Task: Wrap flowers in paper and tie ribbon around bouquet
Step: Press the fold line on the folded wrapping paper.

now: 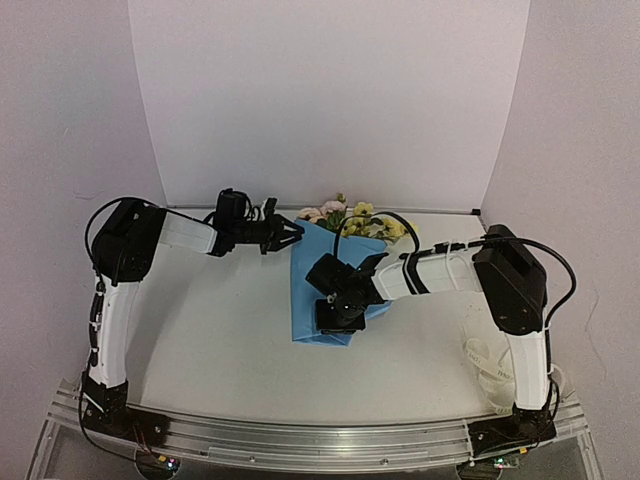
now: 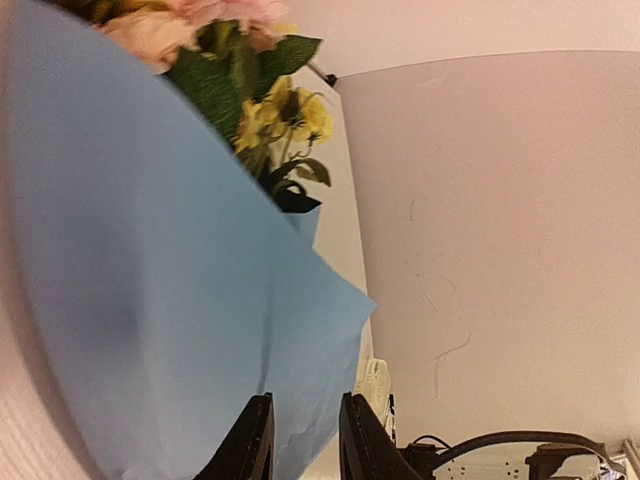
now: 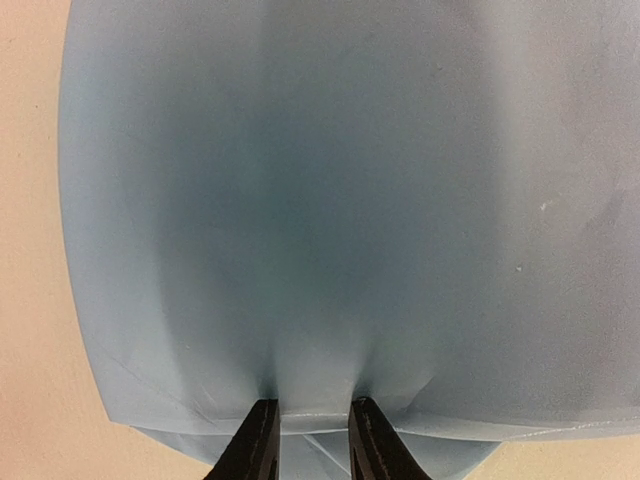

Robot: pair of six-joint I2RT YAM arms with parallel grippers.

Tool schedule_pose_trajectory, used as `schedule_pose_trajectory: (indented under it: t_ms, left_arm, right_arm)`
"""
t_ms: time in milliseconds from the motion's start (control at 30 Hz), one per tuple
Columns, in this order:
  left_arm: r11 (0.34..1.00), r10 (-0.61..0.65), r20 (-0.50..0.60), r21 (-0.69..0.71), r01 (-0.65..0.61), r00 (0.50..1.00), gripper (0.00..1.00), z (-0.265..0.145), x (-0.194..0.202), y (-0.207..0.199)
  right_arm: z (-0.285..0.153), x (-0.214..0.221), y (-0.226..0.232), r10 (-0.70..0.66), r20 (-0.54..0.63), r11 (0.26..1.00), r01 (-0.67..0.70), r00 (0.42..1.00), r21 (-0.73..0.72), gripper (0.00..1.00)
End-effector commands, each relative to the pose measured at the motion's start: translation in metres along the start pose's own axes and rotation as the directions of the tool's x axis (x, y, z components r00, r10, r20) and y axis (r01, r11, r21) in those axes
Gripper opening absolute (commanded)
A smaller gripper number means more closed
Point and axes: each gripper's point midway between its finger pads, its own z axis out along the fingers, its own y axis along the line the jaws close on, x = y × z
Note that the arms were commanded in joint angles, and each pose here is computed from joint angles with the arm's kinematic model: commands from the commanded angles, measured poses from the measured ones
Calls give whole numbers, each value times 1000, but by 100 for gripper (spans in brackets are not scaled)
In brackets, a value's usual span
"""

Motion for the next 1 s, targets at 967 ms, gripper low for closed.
schedule_pose_trajectory:
  t_ms: [967]
  left_arm:
    - [972,-236,97,8,236,967,24,37,-58,93]
  right_arm:
    - [51,65,-50,-10,-212,987,43,977,152,26]
